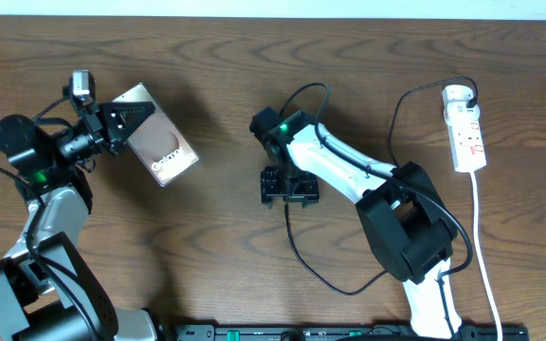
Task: Plug charger to phone and switch on socket
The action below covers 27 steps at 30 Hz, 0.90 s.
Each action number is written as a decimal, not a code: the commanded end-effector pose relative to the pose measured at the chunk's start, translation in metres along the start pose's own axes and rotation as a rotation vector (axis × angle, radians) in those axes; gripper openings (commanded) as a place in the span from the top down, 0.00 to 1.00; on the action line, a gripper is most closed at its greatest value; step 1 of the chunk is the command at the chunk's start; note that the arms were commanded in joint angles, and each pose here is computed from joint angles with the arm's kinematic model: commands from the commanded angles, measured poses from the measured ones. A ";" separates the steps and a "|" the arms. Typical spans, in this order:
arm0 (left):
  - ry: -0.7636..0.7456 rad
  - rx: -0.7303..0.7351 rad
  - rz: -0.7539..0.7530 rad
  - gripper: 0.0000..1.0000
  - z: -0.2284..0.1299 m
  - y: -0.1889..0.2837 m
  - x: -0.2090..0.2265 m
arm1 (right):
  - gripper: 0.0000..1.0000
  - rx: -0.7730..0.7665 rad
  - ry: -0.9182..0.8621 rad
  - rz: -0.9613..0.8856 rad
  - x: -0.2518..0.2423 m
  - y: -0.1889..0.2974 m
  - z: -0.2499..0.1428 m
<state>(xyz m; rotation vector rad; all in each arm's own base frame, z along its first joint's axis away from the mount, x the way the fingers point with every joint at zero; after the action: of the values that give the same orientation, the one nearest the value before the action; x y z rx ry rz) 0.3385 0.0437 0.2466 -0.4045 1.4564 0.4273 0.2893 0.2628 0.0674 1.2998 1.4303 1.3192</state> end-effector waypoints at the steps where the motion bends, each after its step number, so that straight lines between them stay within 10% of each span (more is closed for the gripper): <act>1: -0.059 0.002 -0.001 0.93 0.002 0.006 -0.011 | 0.30 -0.033 -0.030 -0.039 0.002 0.000 -0.001; 27: -0.058 0.000 -0.001 0.93 0.002 0.007 -0.011 | 0.36 0.022 -0.082 -0.037 -0.006 -0.035 -0.019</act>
<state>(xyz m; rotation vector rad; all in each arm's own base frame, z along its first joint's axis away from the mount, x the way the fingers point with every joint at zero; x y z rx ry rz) 0.3377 0.0492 0.2466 -0.4167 1.4539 0.4404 0.2800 0.2616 0.0575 1.2849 1.3477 1.2851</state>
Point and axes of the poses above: each gripper's point midway between its finger pads, its own y axis back along the fingers, its own x axis along the line the jaws close on, z = x × y, the point moved 6 cm from there along y, back along the fingers, and after that the axes turned 10 degrees about y, right-handed, at the moved point
